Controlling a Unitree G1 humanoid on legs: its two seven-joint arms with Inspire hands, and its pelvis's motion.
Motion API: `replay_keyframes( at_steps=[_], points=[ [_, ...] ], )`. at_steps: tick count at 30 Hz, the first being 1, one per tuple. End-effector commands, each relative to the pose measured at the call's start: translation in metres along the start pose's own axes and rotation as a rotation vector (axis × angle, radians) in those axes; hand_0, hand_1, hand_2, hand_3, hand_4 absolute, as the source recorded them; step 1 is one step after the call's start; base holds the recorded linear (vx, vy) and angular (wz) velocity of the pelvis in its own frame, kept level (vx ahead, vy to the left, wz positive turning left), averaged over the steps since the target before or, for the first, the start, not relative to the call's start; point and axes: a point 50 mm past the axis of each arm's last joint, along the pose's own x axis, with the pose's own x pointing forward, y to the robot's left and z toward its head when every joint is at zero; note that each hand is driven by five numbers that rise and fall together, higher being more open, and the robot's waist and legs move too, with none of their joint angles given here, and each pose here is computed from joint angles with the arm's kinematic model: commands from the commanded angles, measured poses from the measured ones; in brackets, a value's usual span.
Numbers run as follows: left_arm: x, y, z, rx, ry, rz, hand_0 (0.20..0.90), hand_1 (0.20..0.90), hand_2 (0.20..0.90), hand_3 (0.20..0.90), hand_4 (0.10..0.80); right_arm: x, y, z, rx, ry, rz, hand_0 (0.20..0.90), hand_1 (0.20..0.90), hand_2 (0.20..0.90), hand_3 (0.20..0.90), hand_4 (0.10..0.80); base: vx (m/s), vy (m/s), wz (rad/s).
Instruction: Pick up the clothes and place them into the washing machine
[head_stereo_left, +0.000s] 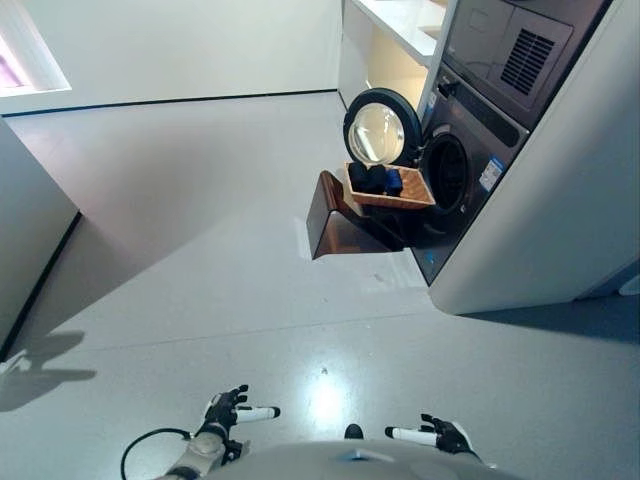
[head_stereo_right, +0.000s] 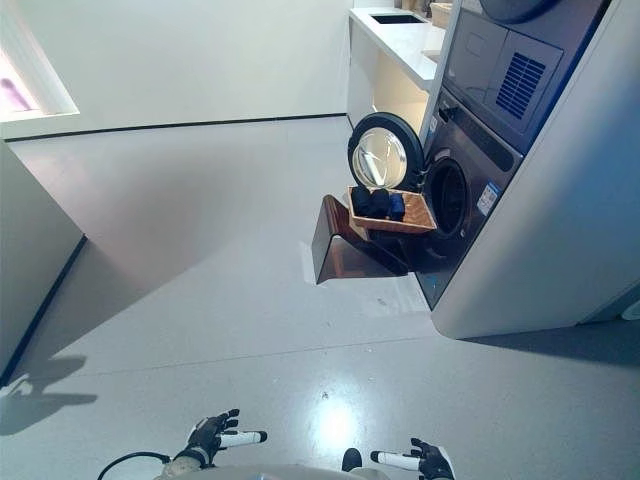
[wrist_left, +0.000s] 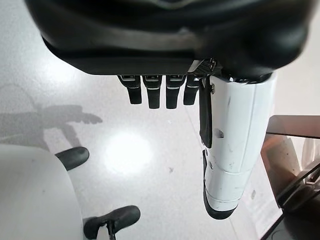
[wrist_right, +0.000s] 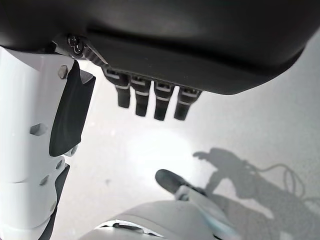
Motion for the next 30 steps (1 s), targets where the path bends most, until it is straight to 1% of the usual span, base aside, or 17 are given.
replay_keyframes(
  at_steps=[1,8,14,18,21,25,28,30],
  points=[
    [0.005,0.008,0.02,-0.018,-0.064,0.054,0.9,0.9,0.9,0.9,0.8,0.006,-0.013,0.025,0.006,-0.05,-0.08,0.9,0.9,0.9,0.9,0.8,0.014,0.041,-0.02],
    [0.008,0.016,0.033,-0.032,-0.101,0.089,0.9,0.9,0.9,0.9,0.8,0.007,-0.017,0.034,0.041,-0.053,-0.11,0.9,0.9,0.9,0.9,0.8,0.049,0.077,-0.09],
    [0.008,0.021,0.043,0.015,-0.142,0.067,0.9,0.9,0.9,0.9,0.8,0.005,-0.029,0.017,0.137,0.0,-0.149,0.9,0.9,0.9,0.9,0.8,0.167,0.122,0.0],
    [0.008,0.03,0.037,0.011,-0.12,0.091,0.9,0.9,0.9,0.9,0.8,0.004,-0.032,0.01,0.153,0.022,-0.155,0.9,0.9,0.9,0.9,0.8,0.214,0.105,0.13],
    [0.008,0.034,0.033,-0.019,-0.1,0.109,0.9,0.9,0.9,0.9,0.8,0.004,-0.033,0.01,0.152,0.028,-0.161,0.9,0.9,0.9,0.9,0.8,0.316,-0.037,-0.02],
    [0.008,0.031,0.031,-0.014,-0.091,0.102,0.9,0.9,0.9,0.9,0.8,0.004,-0.029,0.007,0.139,0.041,-0.15,0.9,0.9,0.9,0.9,0.8,0.494,-0.158,0.14],
    [0.008,0.024,0.032,-0.023,-0.096,0.089,0.9,0.9,0.9,0.9,0.8,0.003,-0.026,-0.001,0.118,0.062,-0.136,0.9,0.9,0.9,0.9,0.8,0.581,-0.224,0.29],
    [0.008,0.019,0.032,-0.02,-0.099,0.076,0.9,0.9,0.9,0.9,0.8,0.002,-0.026,-0.003,0.119,0.063,-0.135,0.9,0.9,0.9,0.9,0.8,0.304,-0.188,0.62]
  ],
)
